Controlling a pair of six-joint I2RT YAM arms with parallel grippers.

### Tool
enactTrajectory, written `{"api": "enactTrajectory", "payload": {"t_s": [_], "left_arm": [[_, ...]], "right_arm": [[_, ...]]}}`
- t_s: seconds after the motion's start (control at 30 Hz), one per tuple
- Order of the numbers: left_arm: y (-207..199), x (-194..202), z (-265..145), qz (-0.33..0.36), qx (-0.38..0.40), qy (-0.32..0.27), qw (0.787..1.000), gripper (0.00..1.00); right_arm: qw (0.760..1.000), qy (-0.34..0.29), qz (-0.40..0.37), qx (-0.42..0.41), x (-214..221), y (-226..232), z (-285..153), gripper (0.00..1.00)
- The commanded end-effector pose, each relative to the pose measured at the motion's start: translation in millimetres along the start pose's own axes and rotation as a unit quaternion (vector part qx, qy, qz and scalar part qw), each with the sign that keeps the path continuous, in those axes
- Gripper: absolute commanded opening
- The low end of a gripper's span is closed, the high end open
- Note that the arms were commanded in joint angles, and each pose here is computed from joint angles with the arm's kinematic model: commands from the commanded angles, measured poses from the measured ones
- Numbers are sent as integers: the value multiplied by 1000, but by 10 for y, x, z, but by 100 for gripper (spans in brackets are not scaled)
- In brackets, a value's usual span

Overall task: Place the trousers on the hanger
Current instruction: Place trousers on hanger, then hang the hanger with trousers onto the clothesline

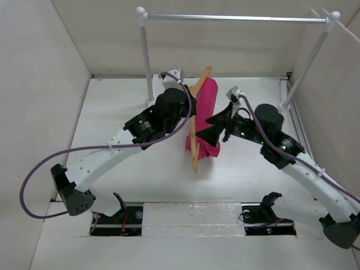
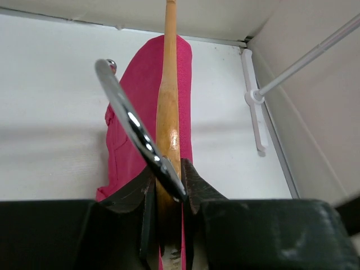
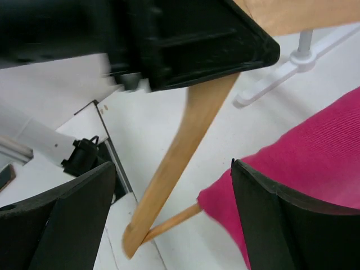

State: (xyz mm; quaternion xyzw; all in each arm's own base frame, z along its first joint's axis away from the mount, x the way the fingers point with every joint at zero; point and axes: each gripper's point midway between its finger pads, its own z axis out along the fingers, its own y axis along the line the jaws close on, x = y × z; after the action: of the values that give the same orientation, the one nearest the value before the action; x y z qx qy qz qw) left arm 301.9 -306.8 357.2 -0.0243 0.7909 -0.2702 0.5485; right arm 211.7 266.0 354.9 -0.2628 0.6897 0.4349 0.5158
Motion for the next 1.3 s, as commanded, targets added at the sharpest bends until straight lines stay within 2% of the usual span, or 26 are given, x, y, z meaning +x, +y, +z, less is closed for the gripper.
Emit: {"api": "enactTrajectory", "payload": {"t_s": [0.0,0.17,0.2,0.27,0.3,0.37,0.4,0.43,0.53,0.57,0.63,0.67,0.8,0.87,0.97,1.0,1.07,1.1,1.17,1.23,1.27], "left_arm": [[-367,-700,-287,-38,62,-75,995,0],[-404,-713,-322,-36,73,-73,994,0],[-413,-692,-320,-36,77,-69,994,0],[-416,-682,-318,-34,78,-67,994,0],[-416,-662,-305,-30,78,-65,994,0],[-435,-653,-300,-26,83,-63,994,0],[-444,-635,-273,-25,81,-60,995,0],[-449,-637,-272,-25,82,-60,995,0],[-549,-670,-264,-17,101,-59,993,2],[-622,-744,-286,-12,111,-61,992,18],[-691,-822,-320,-7,121,-63,991,35],[-760,-930,-379,-9,134,-71,988,49],[-874,-1191,-638,-10,171,-92,981,74],[-898,-1281,-747,-9,183,-99,978,90],[-800,-1337,-886,-10,176,-105,979,93],[-699,-1400,-980,-13,163,-117,980,93],[-528,-1233,-941,-10,140,-108,984,94],[-422,-1255,-1020,-20,136,-114,984,97],[-26,-797,-878,-24,97,-71,992,97],[34,-695,-865,-28,91,-61,994,97],[172,-435,-783,-21,73,-36,996,97]], "right_arm": [[999,-13,42,5,-83,13,332,88],[998,-14,64,-9,26,149,590,86],[997,-3,72,-14,121,173,638,82],[995,-24,92,-34,122,207,709,73],[994,-26,98,-42,153,254,726,52],[991,-38,116,-54,171,297,746,28],[990,-45,125,-52,157,293,738,6],[986,-73,138,-55,25,319,705,0],[981,-110,155,-48,-149,268,628,0],[978,-128,158,-37,-285,196,571,0],[976,-149,159,-26,-437,105,499,0],[974,-161,155,-24,-534,60,452,0],[971,-201,131,-8,-986,-204,271,0],[971,-209,116,2,-1124,-406,173,0],[971,-218,96,7,-1340,-544,23,0],[969,-231,87,27,-1442,-720,-102,0],[968,-239,76,25,-1596,-800,-215,0],[964,-251,68,48,-1696,-984,-343,0],[959,-267,66,65,-1904,-1347,-496,0],[954,-286,66,63,-2013,-1415,-596,0],[953,-288,75,62,-2026,-1559,-570,0]]}}
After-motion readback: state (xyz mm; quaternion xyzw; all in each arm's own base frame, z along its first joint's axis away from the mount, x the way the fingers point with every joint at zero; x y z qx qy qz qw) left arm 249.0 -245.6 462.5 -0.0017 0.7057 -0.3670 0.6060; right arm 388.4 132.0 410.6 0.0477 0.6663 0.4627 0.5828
